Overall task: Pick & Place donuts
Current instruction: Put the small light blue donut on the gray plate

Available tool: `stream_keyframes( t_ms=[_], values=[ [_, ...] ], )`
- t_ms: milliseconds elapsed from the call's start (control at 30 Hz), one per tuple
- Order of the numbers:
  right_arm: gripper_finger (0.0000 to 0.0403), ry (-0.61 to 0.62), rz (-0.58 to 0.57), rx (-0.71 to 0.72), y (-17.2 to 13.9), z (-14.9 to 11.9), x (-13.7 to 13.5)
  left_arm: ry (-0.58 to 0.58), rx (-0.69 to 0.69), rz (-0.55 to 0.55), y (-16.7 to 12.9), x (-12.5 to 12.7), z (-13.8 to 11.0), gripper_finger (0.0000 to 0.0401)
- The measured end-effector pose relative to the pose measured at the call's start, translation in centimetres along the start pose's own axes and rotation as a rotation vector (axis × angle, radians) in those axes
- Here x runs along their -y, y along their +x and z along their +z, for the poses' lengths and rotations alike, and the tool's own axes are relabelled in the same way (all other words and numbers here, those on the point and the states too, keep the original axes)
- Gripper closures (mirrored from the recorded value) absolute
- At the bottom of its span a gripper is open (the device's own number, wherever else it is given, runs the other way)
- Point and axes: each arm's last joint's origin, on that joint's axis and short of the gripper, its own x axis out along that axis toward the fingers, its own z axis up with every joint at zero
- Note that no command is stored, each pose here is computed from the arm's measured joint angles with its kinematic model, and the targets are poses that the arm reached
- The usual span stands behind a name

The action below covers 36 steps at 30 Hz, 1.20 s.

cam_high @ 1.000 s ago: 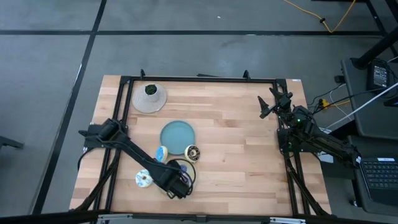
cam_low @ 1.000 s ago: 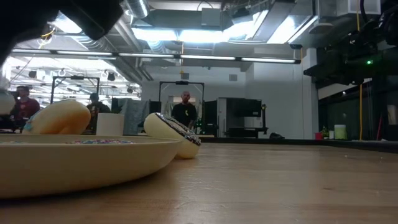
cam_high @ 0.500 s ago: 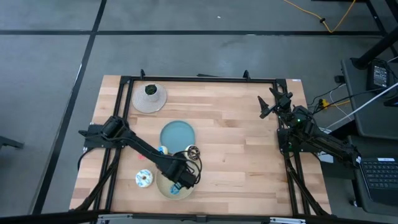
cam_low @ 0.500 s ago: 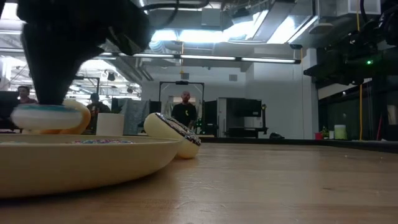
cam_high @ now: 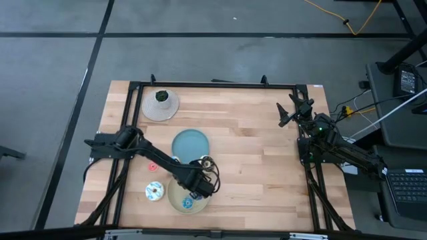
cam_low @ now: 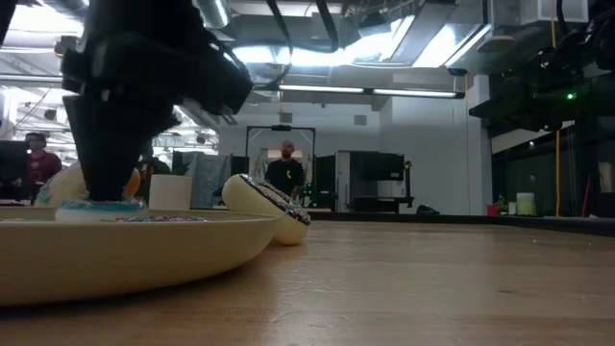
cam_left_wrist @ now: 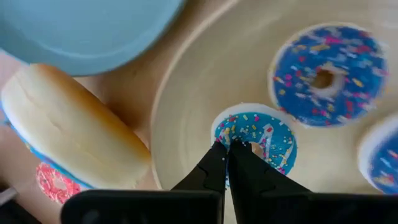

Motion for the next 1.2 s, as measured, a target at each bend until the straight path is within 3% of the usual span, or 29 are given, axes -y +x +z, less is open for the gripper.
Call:
stream_keyframes(
  t_ms=[300,1200],
  values=[
    [0.0038,0.000,0.000,0.000,0.00,0.00,0.00,0.006,-0.001,0.015,0.43,0.07,0.16,0.0389],
    [0.0038,0.000,0.000,0.001,0.00,0.01,0.00,0.016,0.001,0.017,0.44,-0.01,0.37,0.0256]
  ],
)
